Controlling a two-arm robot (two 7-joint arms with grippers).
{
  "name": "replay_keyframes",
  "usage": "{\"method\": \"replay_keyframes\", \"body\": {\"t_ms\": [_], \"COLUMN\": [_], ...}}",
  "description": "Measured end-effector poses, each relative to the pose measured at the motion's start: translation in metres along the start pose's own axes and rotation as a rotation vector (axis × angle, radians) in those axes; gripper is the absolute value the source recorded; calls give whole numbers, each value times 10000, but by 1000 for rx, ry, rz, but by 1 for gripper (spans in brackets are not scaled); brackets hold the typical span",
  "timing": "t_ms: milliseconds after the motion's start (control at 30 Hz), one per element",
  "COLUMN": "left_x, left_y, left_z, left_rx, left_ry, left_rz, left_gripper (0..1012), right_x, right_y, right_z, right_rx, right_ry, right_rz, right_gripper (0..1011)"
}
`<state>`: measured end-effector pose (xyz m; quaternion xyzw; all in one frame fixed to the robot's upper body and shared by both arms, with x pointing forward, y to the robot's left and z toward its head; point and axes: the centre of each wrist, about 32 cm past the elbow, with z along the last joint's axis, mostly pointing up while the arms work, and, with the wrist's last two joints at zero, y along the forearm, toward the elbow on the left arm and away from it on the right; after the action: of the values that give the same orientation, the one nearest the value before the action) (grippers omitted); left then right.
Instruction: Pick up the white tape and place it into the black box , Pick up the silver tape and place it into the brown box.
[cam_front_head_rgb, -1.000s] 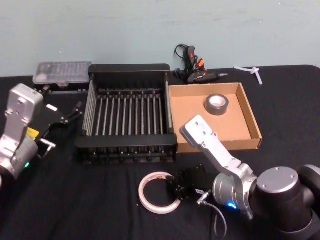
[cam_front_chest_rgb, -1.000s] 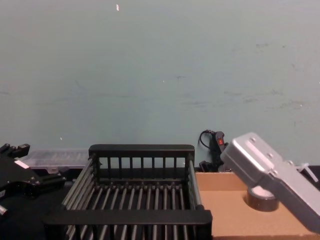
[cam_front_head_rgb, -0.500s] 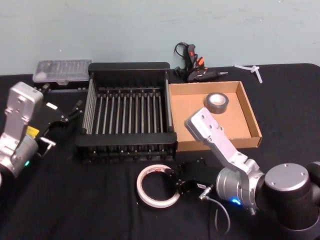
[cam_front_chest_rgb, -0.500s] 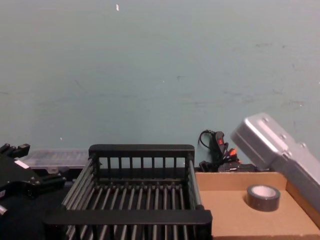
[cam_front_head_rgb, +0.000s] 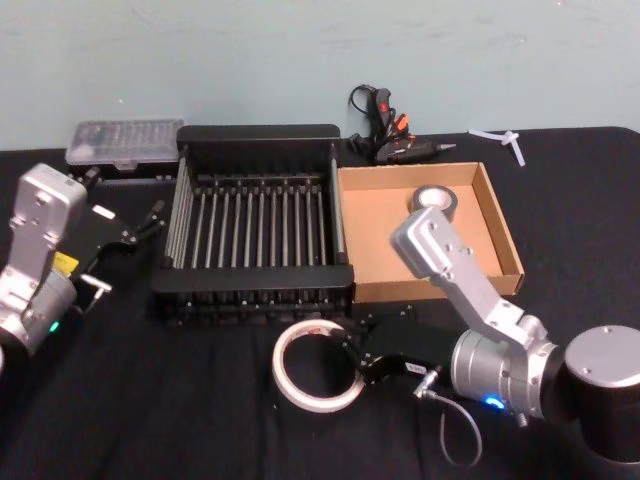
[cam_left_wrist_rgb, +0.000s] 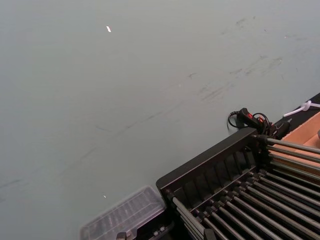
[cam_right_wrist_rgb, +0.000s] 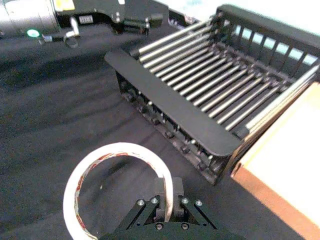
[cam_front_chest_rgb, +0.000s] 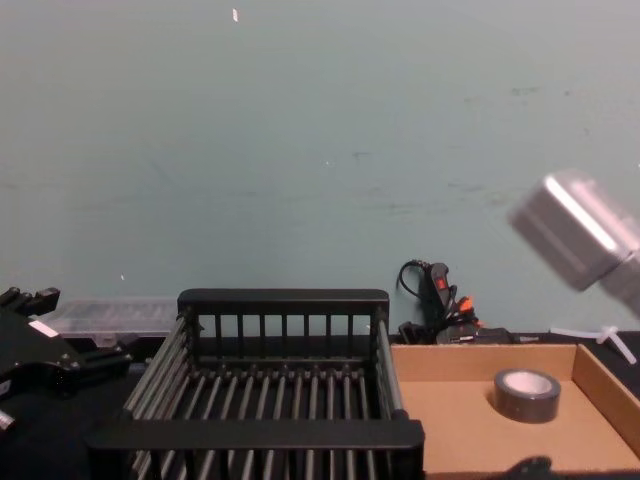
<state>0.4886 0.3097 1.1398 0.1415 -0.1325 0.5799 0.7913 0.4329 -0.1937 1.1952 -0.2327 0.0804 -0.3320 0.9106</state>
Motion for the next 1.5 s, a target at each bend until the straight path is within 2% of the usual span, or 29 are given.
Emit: {"method": "replay_keyframes", "body": {"t_ms": [400, 533, 733, 1133, 1500], "left_x": [0, 0, 0, 0, 0], "left_y": [0, 0, 0, 0, 0], "left_z": [0, 0, 0, 0, 0], "left_rx": [0, 0, 0, 0, 0], "left_ry": [0, 0, 0, 0, 0], "left_rz": [0, 0, 0, 0, 0], "left_gripper": [1001, 1001, 1001, 1001, 1001], "right_x": [92, 132, 243, 468, 663], "right_y": [-186, -195, -147, 183, 679], "right_z": [85, 135, 237, 436, 584], "right_rx": [133, 169, 225, 277, 288], "right_ry": [-39, -48, -68, -117, -164], "right_rz": [-14, -32, -84, -191, -259], "right_gripper": [97, 98, 98, 98, 97]}}
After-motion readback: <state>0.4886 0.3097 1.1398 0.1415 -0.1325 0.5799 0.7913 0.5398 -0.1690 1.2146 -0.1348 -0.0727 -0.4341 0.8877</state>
